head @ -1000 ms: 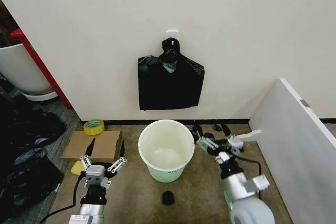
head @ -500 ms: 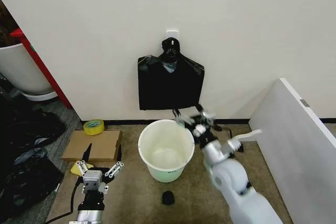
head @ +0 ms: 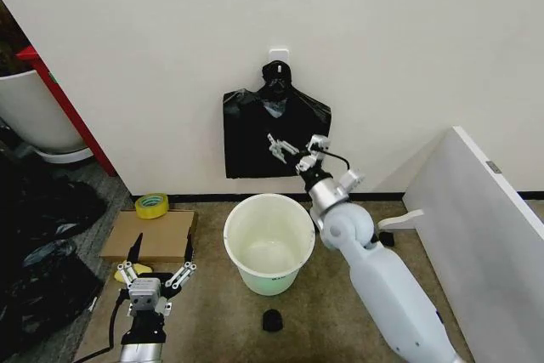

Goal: Place the garbage bag over the trash bin.

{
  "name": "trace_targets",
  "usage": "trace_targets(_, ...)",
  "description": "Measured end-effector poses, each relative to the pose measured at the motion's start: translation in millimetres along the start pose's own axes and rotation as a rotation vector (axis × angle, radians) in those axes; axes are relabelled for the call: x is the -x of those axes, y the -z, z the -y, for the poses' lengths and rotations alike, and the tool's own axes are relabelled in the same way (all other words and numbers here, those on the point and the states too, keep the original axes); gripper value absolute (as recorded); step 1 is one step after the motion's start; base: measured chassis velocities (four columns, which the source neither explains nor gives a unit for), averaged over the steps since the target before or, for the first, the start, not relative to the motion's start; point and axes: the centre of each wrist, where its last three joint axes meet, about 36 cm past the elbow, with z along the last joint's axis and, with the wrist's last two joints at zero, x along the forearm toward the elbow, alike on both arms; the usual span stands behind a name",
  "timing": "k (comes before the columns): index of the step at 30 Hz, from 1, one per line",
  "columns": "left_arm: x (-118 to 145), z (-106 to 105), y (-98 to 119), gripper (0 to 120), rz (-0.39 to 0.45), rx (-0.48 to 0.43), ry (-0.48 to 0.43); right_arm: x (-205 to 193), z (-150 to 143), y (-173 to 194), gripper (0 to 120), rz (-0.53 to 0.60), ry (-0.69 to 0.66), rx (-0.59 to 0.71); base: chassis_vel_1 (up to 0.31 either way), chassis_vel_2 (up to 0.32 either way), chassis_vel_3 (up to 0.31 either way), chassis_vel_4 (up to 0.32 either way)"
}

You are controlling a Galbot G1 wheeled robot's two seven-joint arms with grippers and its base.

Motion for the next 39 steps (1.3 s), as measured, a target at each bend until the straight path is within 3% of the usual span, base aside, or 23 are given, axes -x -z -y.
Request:
trace_targets(11, 0, 0, 2, 97, 0.004, -0.002, 0.008, 29, 10, 6, 100, -0.009, -0.002, -0.023, 0.0, 0.0, 0.0, 0.0)
trace_targets(14, 0, 0, 2, 97, 0.003, -0.003, 0.012, 36, 10, 6, 84, -0.008, 0.004, -0.033, 0.0, 0.0, 0.0, 0.0)
trace_targets(19, 0, 0, 2, 97, 0.003, -0.003, 0.015, 37, 11, 6, 70, -0.011, 0.002, -0.042, 0.0, 0.0, 0.0, 0.0)
trace_targets(22, 0, 1, 1, 97, 0.002, -0.004, 0.017, 37, 13, 5, 53, -0.013, -0.002, -0.045, 0.0, 0.0, 0.0, 0.0)
trace_targets(28, 0, 0, 1, 97, 0.001, -0.004, 0.018, 41, 16, 5, 37, -0.015, -0.008, -0.049, 0.0, 0.0, 0.0, 0.0)
trace_targets(36, 2, -1, 2, 97, 0.008, -0.004, 0.019, 48, 20, 5, 4, -0.012, -0.023, -0.043, 0.0, 0.0, 0.0, 0.0)
trace_targets(39, 3, -1, 2, 97, 0.011, -0.005, 0.019, 47, 20, 6, 0, -0.008, -0.022, -0.046, 0.0, 0.0, 0.0, 0.0)
